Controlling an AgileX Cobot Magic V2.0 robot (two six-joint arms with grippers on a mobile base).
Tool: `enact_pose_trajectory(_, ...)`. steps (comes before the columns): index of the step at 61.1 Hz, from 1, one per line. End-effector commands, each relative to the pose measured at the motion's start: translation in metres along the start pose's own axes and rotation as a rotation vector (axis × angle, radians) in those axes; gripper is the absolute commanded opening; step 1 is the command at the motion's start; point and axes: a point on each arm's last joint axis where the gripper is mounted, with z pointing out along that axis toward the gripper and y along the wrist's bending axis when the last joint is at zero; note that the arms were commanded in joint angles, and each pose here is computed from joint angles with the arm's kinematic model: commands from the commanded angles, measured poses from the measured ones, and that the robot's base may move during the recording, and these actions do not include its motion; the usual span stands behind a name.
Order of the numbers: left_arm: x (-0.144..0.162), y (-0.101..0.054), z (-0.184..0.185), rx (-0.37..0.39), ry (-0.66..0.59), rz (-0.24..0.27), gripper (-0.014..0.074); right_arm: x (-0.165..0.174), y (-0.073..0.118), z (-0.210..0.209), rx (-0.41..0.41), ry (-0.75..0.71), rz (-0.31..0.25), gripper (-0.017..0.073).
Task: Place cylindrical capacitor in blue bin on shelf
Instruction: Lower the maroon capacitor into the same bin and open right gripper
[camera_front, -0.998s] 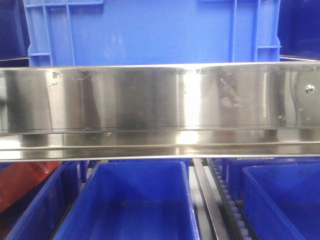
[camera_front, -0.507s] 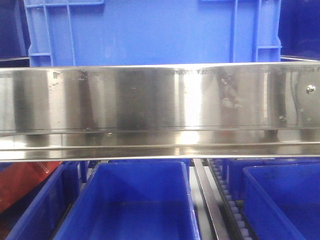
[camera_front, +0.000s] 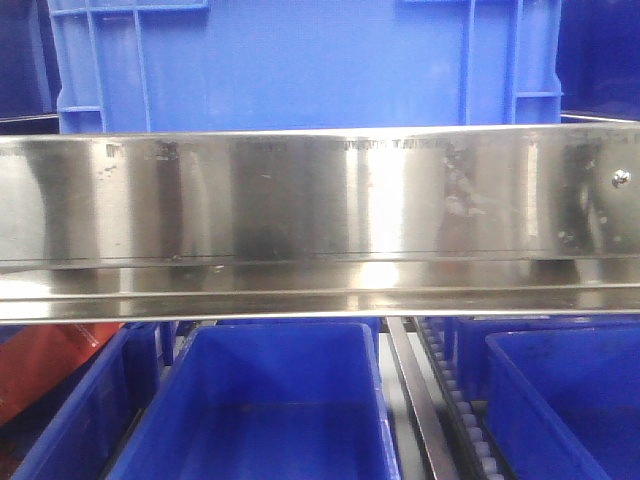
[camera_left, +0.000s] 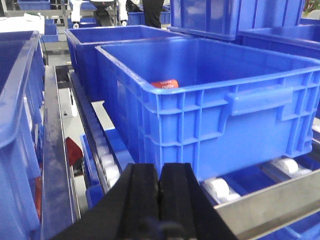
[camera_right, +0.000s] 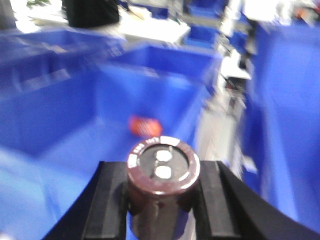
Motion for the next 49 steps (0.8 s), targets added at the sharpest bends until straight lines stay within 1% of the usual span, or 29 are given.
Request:
enact_pose_trajectory(1,0.003,-0.001,0.0,0.007,0.021,-0.023,-0.0111,-0.021,0.006,0.03,-0.054,0.011,-0.037,-0.0162)
enact_pose_trajectory(2,0.003,-0.001,0.0,0.009,0.024,-0.025,-0.0111,-0.027,0.007,0.033,-0.063,0.006,-0.045,-0.0162)
enact_pose_trajectory(4,0.004,-0.001,0.0,0.012,0.033,-0.028,-0.0111,-0.032,0.011,0.049,-0.094,0.041,-0.062,-0.0162)
enact_pose_trajectory(9,0.005,-0.002,0.0,0.015,0.039,-0.032,-0.0111,-0.046,0.019,0.075,-0.137,0.077,-0.071,-0.0162)
enact_pose_trajectory(19,0.005,-0.002,0.0,0.017,0.039,-0.034,-0.0111,-0.048,0.03,0.138,-0.187,0.191,-0.083,-0.0162)
enact_pose_trajectory(24,0.005,-0.002,0.0,0.018,0.039,-0.035,-0.0111,-0.038,0.032,0.17,-0.194,0.255,-0.083,-0.0162)
enact_pose_trajectory(35,0.005,-0.003,0.0,0.029,0.039,-0.047,-0.0111,-0.007,0.036,0.219,-0.203,0.369,-0.078,-0.0162)
enact_pose_trajectory(49,0.005,-0.003,0.0,0.034,0.038,-0.053,-0.0111,0.025,0.038,0.253,-0.209,0.464,-0.074,-0.0162)
